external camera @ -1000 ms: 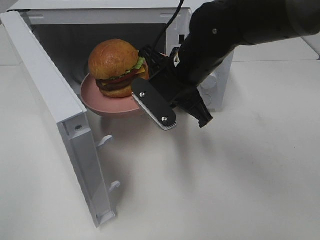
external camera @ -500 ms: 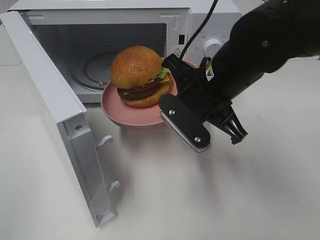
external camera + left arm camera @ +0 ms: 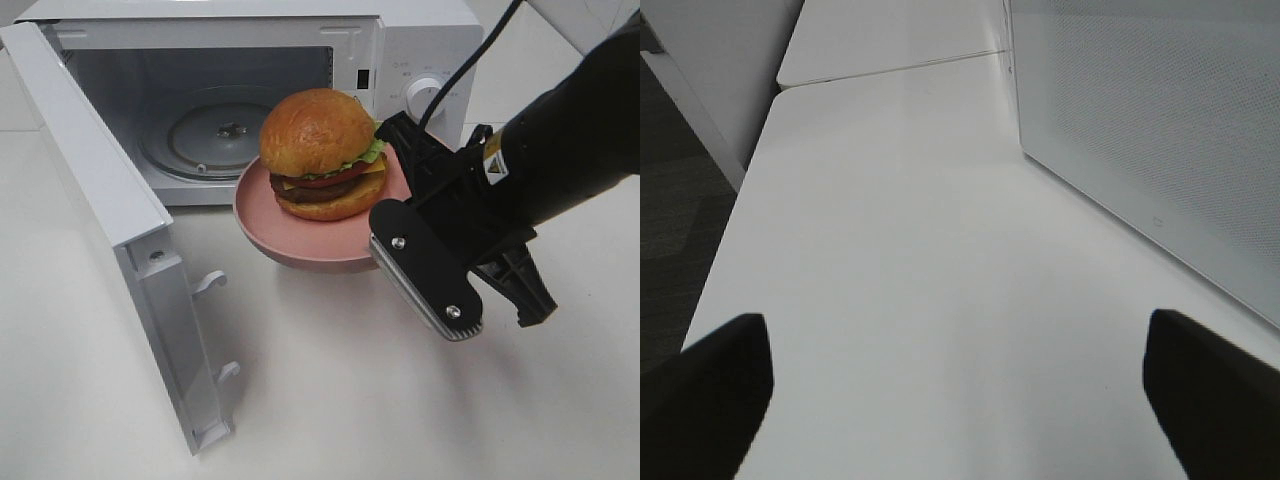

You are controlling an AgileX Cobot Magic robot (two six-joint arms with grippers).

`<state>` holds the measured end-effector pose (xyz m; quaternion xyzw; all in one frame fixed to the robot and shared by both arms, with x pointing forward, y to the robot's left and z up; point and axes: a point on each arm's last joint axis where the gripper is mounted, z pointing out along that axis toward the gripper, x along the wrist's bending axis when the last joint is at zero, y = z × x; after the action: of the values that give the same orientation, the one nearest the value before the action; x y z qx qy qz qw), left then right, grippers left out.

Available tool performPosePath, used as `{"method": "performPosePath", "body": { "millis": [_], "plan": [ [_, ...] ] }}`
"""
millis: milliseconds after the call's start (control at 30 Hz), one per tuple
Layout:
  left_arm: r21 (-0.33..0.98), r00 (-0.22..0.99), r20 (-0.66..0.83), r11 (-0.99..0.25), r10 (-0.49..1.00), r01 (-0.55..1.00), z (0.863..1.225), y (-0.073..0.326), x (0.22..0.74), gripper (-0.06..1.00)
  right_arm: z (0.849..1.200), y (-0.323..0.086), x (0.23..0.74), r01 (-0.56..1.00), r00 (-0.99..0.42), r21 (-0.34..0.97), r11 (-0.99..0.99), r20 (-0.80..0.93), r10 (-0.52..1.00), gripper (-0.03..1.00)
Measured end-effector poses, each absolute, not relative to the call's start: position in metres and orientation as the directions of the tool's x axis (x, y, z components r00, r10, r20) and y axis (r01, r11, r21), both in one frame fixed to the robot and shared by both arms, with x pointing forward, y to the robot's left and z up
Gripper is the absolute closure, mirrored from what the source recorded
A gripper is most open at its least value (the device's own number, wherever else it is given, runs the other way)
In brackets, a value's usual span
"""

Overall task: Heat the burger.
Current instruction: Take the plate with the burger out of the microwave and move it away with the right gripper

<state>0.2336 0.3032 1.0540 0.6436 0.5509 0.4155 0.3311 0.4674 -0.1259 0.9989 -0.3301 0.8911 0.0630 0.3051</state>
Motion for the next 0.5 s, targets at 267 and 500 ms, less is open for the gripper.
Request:
{"method": "performPosePath", "body": {
  "millis": [267,500],
  "plan": [
    [0.884,0.048,0.17,-0.174,0.984,0.434,1.054,0.303,0.234,0.02,1.009,-0.148,0.44,-0.599,-0.621,-0.073,0.797,-0.586,-0.521,0.87],
    [0.884,0.048,0.17,-0.174,0.984,0.434,1.054,0.303,0.234,0.02,1.019,-0.169,0.416,-0.565,-0.635,-0.058,0.823,-0.606,-0.479,0.87]
  ]
}}
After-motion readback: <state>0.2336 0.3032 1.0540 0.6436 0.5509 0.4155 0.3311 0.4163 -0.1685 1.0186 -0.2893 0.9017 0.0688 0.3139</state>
